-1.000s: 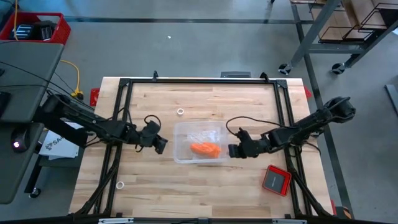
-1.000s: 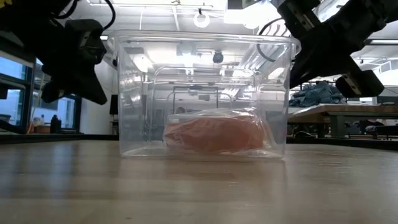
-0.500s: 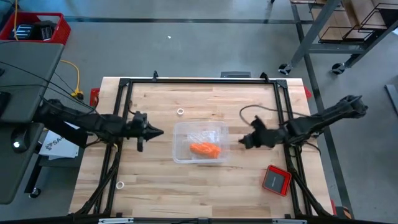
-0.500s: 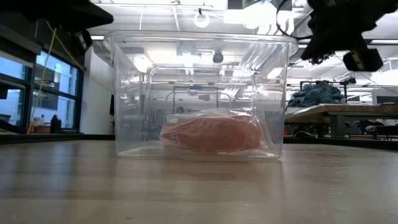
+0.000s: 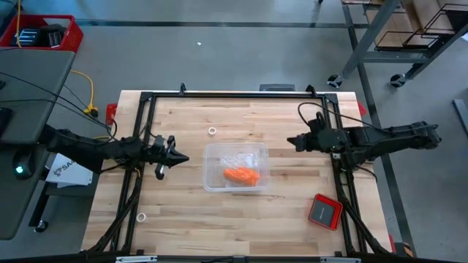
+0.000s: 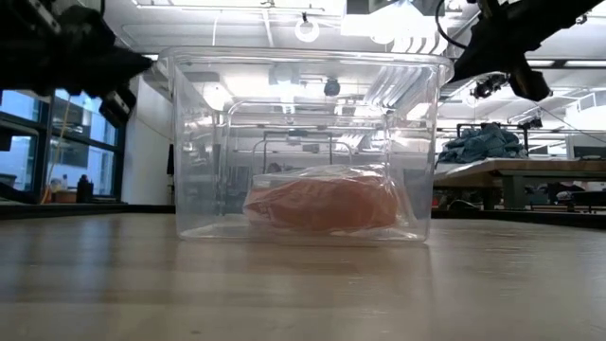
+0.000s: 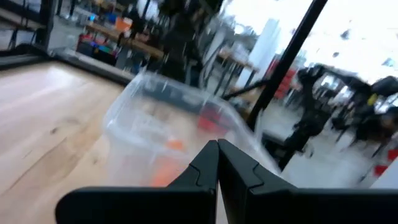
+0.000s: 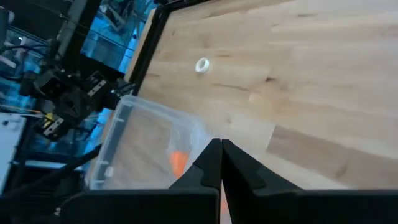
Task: Roll bandage
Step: Return to Home position
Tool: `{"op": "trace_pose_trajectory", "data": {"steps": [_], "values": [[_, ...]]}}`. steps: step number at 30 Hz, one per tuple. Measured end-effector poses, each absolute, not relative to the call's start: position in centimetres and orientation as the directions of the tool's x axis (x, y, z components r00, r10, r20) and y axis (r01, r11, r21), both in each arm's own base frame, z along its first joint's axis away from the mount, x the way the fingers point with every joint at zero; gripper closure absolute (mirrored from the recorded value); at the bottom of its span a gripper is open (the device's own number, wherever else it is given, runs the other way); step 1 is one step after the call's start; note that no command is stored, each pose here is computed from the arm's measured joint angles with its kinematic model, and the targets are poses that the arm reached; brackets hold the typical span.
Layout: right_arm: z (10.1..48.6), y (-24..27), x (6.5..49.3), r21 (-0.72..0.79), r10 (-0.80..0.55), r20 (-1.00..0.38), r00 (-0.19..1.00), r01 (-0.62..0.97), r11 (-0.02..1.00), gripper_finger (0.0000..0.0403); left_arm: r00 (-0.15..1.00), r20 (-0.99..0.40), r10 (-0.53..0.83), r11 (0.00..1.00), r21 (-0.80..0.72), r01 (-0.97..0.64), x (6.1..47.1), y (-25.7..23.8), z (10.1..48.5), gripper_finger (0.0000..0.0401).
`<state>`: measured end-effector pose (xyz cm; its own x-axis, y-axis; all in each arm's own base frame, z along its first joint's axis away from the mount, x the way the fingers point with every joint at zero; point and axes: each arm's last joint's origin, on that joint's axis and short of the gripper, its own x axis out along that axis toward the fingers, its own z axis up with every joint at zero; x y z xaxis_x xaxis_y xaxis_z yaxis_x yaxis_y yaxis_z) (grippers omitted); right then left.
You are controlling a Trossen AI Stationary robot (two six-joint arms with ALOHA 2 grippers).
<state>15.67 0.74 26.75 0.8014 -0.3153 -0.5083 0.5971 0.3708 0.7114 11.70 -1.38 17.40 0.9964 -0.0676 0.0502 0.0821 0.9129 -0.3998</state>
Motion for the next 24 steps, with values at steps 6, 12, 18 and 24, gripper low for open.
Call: {"op": "trace_pose_trajectory", "data": {"steps": [6, 12, 18, 24], "values": [[26.8, 0.0, 15.7, 0.665, -0.306, -0.518, 0.799, 0.601, 0.444, 0.0403, 0.999, -0.028, -0.041, 0.929, -0.369, 0.028, 11.8, -0.9, 16.6, 0.0401], [27.2, 0.2, 15.1, 0.651, -0.258, -0.495, 0.829, 0.551, 0.521, 0.0403, 0.999, -0.034, -0.013, 0.855, -0.519, -0.006, 11.8, -0.6, 16.6, 0.0400], [27.8, 0.6, 13.9, 0.583, -0.261, -0.437, 0.861, 0.492, 0.647, 0.0403, 0.999, -0.035, -0.013, 0.837, -0.547, -0.008, 11.8, -0.6, 16.6, 0.0400], [24.4, 0.7, 13.2, 0.597, -0.250, -0.286, 0.925, 0.376, 0.709, 0.0403, 0.999, -0.035, -0.012, 0.836, -0.548, -0.009, 11.8, -0.6, 16.6, 0.0400]]}}
